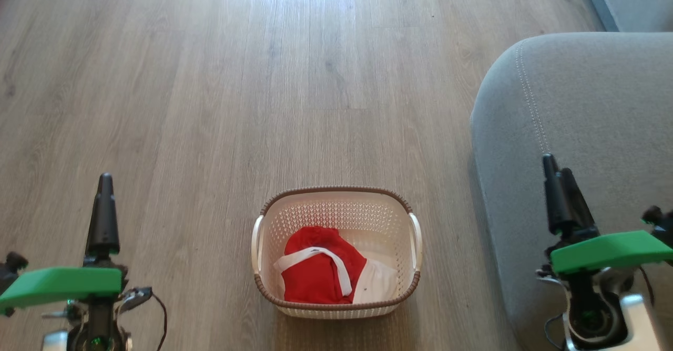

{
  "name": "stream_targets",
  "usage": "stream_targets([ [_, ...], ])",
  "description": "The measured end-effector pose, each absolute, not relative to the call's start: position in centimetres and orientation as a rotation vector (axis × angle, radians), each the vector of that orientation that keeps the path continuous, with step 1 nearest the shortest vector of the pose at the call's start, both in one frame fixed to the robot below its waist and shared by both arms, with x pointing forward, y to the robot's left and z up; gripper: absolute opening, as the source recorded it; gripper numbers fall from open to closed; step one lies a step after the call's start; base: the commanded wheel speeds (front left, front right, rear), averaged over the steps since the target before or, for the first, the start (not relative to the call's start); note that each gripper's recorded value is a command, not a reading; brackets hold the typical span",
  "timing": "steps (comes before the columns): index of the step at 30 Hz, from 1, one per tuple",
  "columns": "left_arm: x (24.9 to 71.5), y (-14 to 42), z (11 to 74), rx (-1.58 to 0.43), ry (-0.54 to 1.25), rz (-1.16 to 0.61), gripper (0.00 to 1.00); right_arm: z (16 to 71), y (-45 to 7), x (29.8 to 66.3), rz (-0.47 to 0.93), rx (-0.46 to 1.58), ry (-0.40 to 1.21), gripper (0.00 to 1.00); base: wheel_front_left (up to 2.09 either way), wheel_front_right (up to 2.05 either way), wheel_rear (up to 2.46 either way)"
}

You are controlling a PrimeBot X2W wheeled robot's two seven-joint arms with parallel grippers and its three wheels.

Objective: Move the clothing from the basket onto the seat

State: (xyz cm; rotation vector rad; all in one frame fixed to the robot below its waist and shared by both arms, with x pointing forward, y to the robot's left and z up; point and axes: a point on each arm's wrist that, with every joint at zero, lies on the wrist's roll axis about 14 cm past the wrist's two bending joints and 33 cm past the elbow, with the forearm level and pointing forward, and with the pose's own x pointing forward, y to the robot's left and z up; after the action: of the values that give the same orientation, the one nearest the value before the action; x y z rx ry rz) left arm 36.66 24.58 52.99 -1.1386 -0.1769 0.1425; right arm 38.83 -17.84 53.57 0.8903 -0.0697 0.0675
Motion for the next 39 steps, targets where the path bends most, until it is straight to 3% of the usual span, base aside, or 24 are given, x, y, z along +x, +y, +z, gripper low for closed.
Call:
stream_targets([
  [14, 37.2, 20.3, 56.6, -0.783, -0.178, 0.06, 1.0, 55.7, -14.8, 38.9, 0.17, 0.609, -0.117, 1.0, 0.0, 0.0, 0.0],
  [39, 36.1, 13.9, 55.2, -0.262, -0.102, -0.012, 1.0, 55.4, -12.4, 38.2, 0.229, 0.319, -0.14, 1.0, 0.0, 0.0, 0.0],
])
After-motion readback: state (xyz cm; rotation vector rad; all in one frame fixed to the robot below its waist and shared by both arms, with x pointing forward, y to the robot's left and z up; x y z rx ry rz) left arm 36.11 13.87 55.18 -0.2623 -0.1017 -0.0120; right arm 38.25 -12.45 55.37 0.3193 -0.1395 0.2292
